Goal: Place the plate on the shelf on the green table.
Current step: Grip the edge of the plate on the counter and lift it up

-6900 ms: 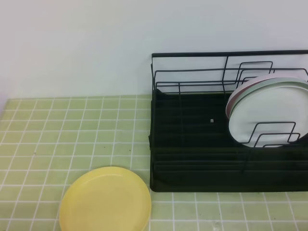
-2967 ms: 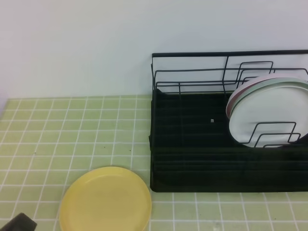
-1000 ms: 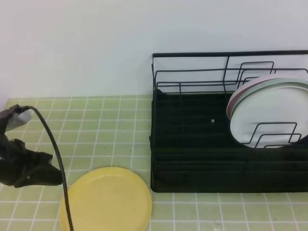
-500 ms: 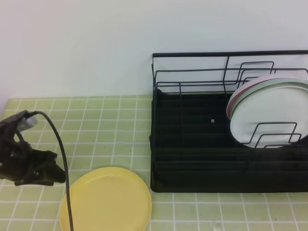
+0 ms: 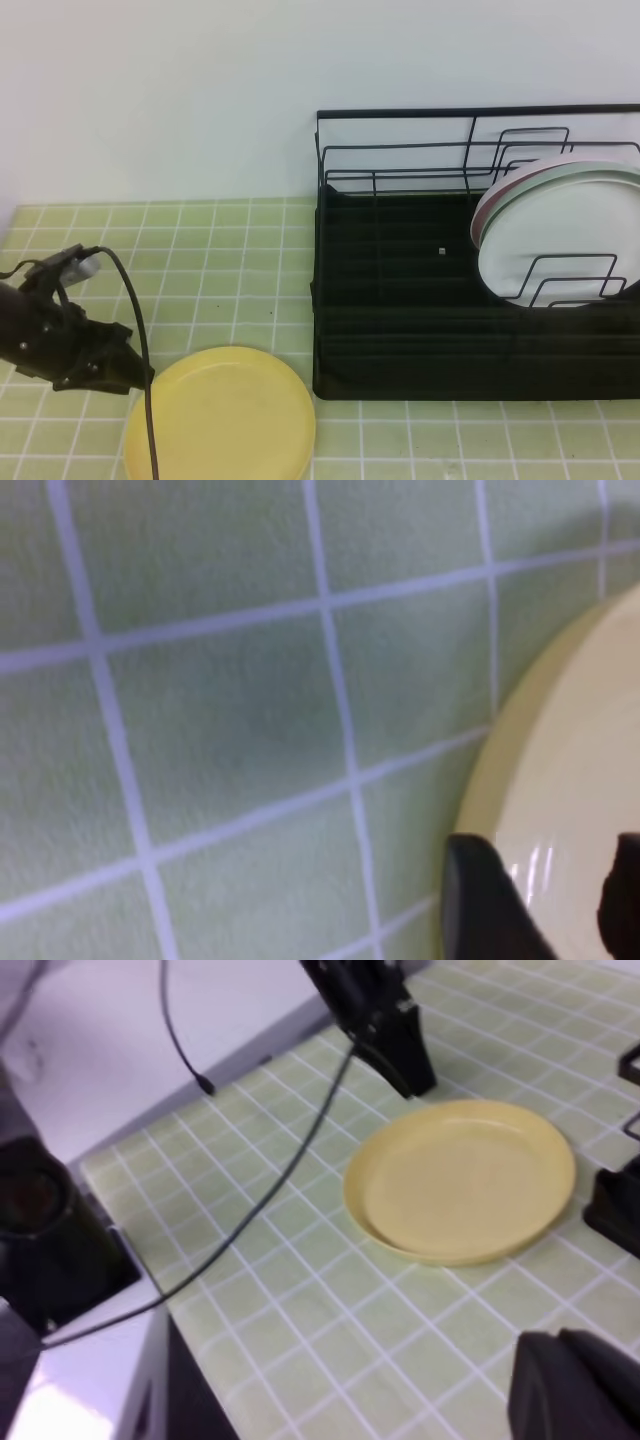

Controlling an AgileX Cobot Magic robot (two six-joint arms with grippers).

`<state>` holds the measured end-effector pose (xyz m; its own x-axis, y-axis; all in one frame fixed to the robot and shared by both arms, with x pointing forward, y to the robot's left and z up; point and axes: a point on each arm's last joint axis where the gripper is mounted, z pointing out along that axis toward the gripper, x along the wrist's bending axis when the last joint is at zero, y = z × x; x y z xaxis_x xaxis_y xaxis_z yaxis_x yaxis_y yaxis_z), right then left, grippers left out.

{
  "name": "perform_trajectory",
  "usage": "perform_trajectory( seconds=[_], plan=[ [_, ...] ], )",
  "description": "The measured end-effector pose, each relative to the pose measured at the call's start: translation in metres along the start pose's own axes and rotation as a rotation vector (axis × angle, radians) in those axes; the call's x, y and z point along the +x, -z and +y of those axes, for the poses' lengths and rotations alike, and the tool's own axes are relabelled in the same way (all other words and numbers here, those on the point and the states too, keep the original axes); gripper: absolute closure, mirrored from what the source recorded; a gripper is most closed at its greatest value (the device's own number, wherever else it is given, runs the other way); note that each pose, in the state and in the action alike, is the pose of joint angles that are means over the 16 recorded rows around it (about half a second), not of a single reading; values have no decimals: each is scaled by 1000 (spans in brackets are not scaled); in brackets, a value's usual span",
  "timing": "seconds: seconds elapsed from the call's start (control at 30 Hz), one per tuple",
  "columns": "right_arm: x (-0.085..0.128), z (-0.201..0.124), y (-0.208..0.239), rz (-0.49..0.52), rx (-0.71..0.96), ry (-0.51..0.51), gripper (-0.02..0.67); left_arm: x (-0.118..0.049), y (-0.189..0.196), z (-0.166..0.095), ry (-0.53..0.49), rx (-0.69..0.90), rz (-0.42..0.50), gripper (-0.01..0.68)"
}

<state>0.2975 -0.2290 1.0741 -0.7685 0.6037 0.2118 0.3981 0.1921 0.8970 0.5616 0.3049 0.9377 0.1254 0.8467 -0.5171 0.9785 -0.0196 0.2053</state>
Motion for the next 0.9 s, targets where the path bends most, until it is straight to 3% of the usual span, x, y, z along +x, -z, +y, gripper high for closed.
perform_trajectory(
  seconds=[0.43,0.9],
  plan=[
    [3,2,0,33,-22,-25,652,-4,-32,4,-52,70,11,432],
    [3,2,0,32,-21,-32,652,-3,-45,3,-20,122,47,627]
  ],
)
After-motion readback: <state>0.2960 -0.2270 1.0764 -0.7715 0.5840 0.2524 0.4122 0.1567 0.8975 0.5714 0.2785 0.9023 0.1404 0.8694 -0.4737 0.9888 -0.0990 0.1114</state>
